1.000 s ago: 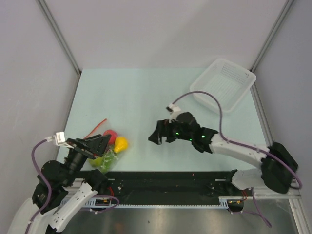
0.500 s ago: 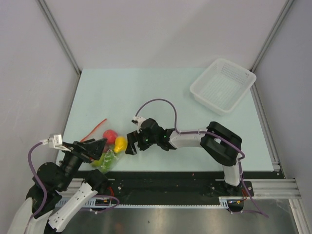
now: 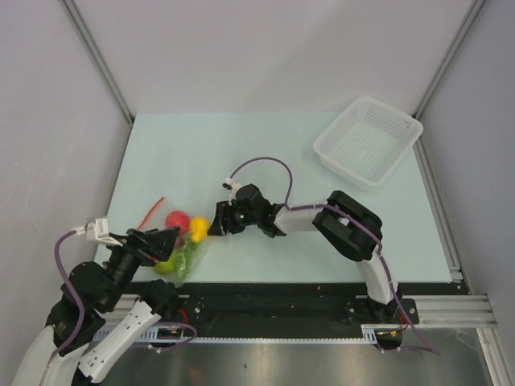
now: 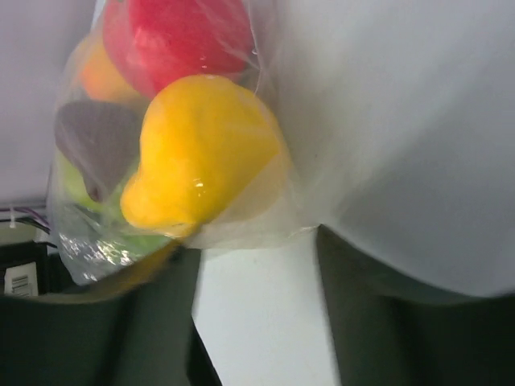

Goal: Open the zip-top bag and remove the fake food

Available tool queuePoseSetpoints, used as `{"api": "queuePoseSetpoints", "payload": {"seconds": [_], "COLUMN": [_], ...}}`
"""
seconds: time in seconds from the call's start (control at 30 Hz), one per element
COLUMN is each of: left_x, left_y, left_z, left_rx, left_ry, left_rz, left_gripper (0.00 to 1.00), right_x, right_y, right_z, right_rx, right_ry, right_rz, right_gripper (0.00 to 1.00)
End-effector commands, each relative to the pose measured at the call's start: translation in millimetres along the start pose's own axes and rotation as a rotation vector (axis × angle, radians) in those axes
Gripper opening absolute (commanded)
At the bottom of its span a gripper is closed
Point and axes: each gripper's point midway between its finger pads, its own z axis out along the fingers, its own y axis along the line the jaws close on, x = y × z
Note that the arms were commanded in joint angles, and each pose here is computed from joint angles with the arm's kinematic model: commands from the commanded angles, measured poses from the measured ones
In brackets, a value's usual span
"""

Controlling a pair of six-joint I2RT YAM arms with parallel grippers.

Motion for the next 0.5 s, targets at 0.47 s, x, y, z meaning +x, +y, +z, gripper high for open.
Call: {"api": "queuePoseSetpoints", "payload": {"seconds": [0.47], "left_x": [57], "left_y": [30], "left_z": [44], "left_rx": [-0.278], "left_ry": [0.223], "left_rz": [-0.027], "left_gripper": [1.00], "right_x": [-175], "right_y": [-68], "right_z": [-25], "right_rx": [0.158], "right_ry": [-0.125], "right_rz": [-0.064], "right_gripper": [0.63]}}
